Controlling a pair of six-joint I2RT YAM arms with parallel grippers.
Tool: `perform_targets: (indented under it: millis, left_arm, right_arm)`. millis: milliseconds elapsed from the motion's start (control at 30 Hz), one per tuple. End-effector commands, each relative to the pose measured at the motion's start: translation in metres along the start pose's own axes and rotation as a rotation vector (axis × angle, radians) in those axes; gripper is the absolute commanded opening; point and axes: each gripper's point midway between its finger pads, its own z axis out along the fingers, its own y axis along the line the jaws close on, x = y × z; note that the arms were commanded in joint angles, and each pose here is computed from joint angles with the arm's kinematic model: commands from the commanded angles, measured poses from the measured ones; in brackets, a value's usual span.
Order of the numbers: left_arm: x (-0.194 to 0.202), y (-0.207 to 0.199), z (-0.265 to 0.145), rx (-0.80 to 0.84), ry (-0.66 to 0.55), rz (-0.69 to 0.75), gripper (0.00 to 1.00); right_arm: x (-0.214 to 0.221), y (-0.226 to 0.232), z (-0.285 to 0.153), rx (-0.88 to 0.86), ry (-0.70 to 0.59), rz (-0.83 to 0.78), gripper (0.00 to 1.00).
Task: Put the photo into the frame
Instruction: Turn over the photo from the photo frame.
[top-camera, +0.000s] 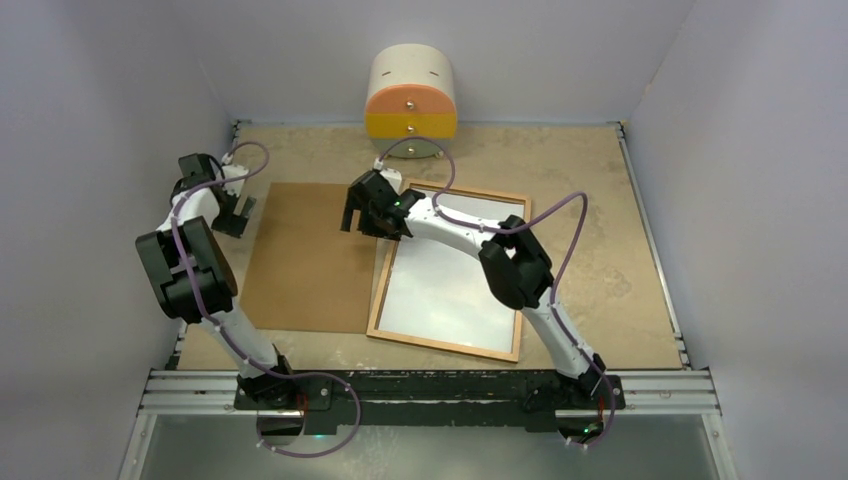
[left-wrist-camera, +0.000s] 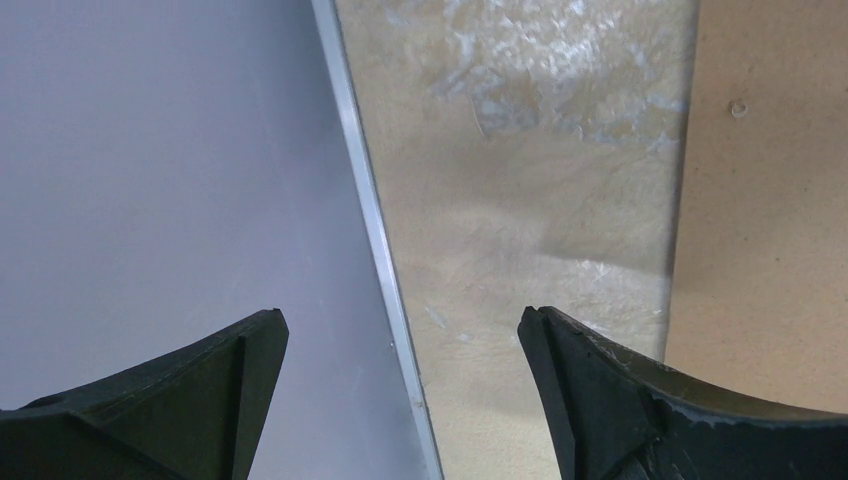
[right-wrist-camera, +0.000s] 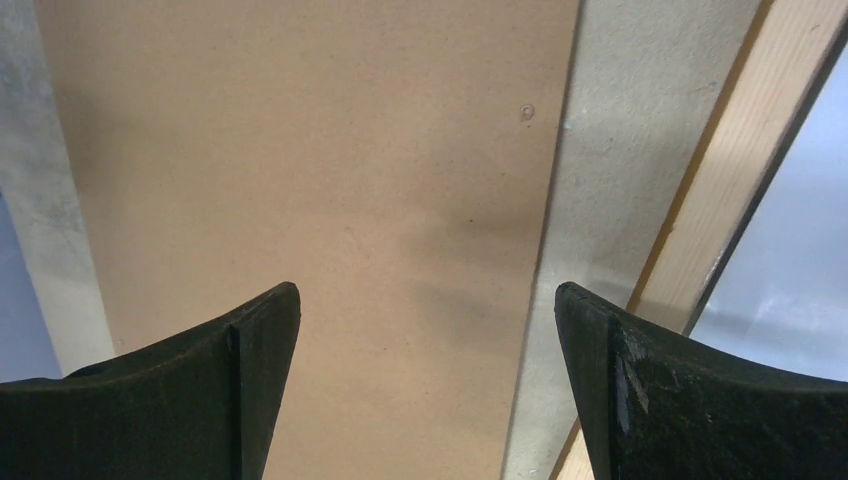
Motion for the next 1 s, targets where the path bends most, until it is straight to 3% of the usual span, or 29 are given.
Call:
perform_targets:
  millis: [0, 433, 600, 967]
  left_arm:
    - [0.005, -0.001, 0.002, 0.001, -0.012, 0.034, 0.97]
    - [0.023, 0.004, 0.015, -0.068, 0.034, 0.053, 0.98]
    - [0.028, 0.018, 0.019, -0.14, 0.064, 0.041, 0.98]
    - [0.039, -0.02, 0.038, -0.012, 0.092, 0.025, 0.96]
  right_arm:
    - [-0.009, -0.001, -0.01, 0.0, -0.017, 0.05, 0.99]
    - [0.016, -0.034, -0.003, 0.136, 0.077, 0.009, 0.99]
    - [0.01, -0.047, -0.01, 0.206, 0.059, -0.032, 0.99]
    - [0.016, -0.028, -0.003, 0.119, 0.074, 0.036, 0.99]
